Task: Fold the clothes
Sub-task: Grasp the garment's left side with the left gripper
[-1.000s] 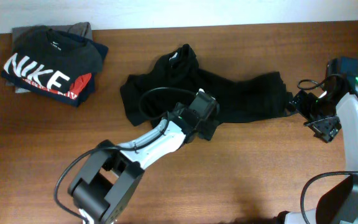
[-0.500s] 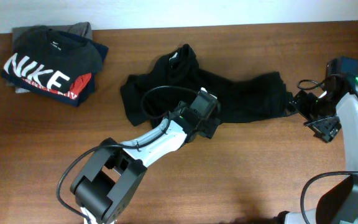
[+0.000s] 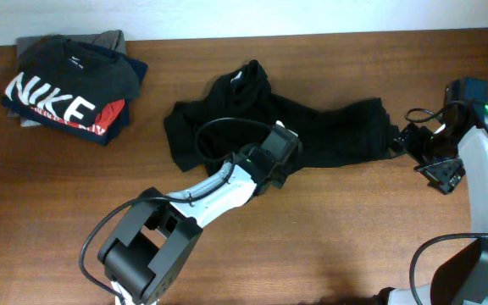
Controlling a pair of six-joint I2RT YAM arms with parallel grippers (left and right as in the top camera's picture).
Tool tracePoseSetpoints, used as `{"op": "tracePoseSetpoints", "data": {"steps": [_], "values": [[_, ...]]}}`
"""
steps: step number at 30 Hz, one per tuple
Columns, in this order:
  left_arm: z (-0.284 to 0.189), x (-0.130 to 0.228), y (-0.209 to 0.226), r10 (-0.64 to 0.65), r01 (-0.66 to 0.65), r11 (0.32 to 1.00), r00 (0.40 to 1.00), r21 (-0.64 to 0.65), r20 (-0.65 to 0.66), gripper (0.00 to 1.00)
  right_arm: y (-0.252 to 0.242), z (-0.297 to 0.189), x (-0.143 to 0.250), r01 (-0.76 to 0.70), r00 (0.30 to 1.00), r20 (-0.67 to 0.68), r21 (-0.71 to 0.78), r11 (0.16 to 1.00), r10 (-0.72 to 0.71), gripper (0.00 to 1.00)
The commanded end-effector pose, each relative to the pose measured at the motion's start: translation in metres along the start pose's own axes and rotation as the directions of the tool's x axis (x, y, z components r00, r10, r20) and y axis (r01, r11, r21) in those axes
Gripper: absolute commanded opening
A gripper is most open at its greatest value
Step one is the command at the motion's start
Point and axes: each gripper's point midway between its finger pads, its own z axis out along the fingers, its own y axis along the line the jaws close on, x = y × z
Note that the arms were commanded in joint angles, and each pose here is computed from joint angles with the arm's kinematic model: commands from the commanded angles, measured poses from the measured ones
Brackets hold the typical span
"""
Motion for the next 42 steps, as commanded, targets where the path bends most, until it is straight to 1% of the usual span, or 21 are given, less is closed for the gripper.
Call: {"op": "tracePoseSetpoints", "data": {"steps": [1,2,5,7,10,15,16,17,20,24,29,35,42], "values": [[0.003,-0.004,-0.002,0.007,-0.007,1.0,1.0,-0.001,0.006,0.46,-0.002,0.002,0.002,-0.008,1.0,-0.009,0.004,1.0,0.008,0.99],[0.003,-0.004,-0.002,0.007,-0.007,1.0,1.0,-0.001,0.006,0.38,-0.002,0.002,0.002,-0.008,1.0,-0.009,0.004,1.0,0.008,0.99],[0.002,-0.005,-0.003,0.008,-0.008,1.0,1.0,-0.001,0.006,0.17,-0.002,0.002,0.002,-0.008,1.0,-0.009,0.005,1.0,0.008,0.99],[-0.002,-0.006,-0.003,0.012,-0.012,1.0,1.0,-0.006,-0.003,0.01,-0.002,0.002,0.002,-0.008,1.0,-0.01,0.005,1.0,0.009,0.99],[-0.007,-0.008,-0.002,0.017,-0.017,1.0,1.0,-0.013,-0.022,0.01,-0.002,0.002,0.002,-0.008,1.0,-0.009,0.005,1.0,0.008,0.99],[-0.03,-0.009,0.013,0.019,-0.025,0.996,0.998,-0.087,-0.064,0.01,-0.003,0.002,0.004,-0.009,1.0,-0.018,0.01,1.0,0.009,0.99],[-0.038,-0.01,0.016,0.0,-0.007,0.995,0.998,-0.101,-0.068,0.0,-0.003,0.002,0.004,-0.009,1.0,-0.021,0.011,1.0,0.009,0.99],[-0.049,-0.011,0.021,-0.036,0.028,0.992,0.997,-0.122,-0.07,0.01,-0.004,0.002,0.005,-0.009,1.0,-0.024,0.013,1.0,0.01,0.99],[-0.08,-0.015,0.027,-0.104,0.095,0.987,0.993,-0.131,-0.062,0.01,-0.005,0.002,0.007,-0.01,0.999,-0.033,0.018,1.0,0.01,0.99],[-0.128,-0.013,0.036,-0.143,0.135,0.982,0.988,-0.132,-0.054,0.01,-0.007,0.001,0.012,-0.01,0.999,-0.049,0.028,1.0,0.012,0.99],[-0.178,0.004,0.048,-0.149,0.137,0.98,0.985,-0.142,-0.082,0.0,-0.009,0.001,0.015,-0.011,0.998,-0.063,0.035,0.999,0.013,0.99],[-0.22,0.036,0.061,-0.188,0.161,0.972,0.97,-0.174,-0.152,0.01,-0.012,0.001,0.019,-0.011,0.997,-0.081,0.045,0.999,0.014,0.99],[-0.237,0.065,0.069,-0.195,0.143,0.966,0.949,-0.214,-0.247,0.0,-0.009,0.0,0.026,-0.006,0.994,-0.108,0.034,0.999,0.009,0.99]]}}
